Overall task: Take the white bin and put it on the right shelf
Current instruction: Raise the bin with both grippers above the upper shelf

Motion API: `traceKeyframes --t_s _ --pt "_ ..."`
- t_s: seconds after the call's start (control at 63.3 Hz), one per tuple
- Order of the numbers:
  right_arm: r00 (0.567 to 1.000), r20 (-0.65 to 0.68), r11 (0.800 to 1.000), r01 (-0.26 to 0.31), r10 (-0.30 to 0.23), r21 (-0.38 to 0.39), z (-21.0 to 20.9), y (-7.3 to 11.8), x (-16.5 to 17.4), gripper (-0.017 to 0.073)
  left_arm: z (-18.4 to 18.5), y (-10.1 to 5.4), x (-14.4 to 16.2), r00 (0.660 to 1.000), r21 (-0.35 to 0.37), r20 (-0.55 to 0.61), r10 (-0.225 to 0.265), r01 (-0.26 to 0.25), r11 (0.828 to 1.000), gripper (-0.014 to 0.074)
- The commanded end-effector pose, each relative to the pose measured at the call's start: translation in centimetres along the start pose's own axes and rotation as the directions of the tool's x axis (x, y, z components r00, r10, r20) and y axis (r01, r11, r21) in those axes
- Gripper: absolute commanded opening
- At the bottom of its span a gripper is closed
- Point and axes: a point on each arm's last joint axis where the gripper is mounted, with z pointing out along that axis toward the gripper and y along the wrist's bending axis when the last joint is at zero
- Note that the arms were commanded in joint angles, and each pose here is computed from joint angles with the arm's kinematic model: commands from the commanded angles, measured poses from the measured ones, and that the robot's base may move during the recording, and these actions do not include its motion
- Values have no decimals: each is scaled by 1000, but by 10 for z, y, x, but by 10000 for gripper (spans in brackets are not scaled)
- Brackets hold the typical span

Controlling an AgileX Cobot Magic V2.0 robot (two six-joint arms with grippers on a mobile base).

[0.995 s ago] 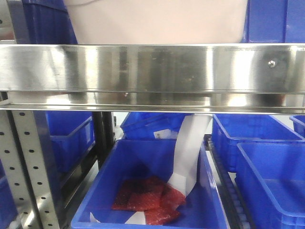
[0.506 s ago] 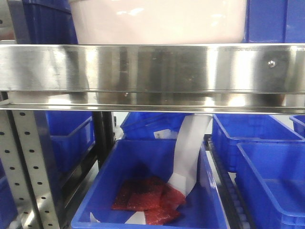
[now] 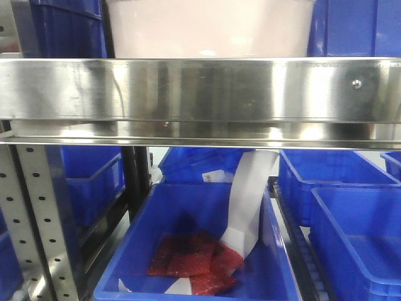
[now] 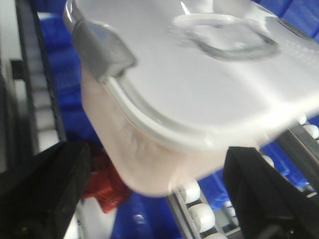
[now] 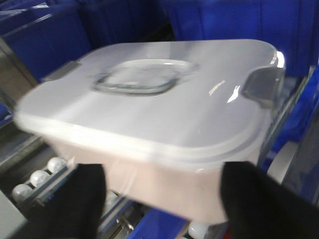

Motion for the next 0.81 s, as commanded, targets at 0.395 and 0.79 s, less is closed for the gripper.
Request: traceKeyframes --t_s 0.395,0.79 --pt "959 211 981 174 -189 92 -97 77 -26 73 -110 -51 -23 943 -134 178 283 -261 956 -116" --pt "926 347 935 18 -150 354 -145 74 79 73 -117 -38 28 942 -248 122 314 -278 928 -118"
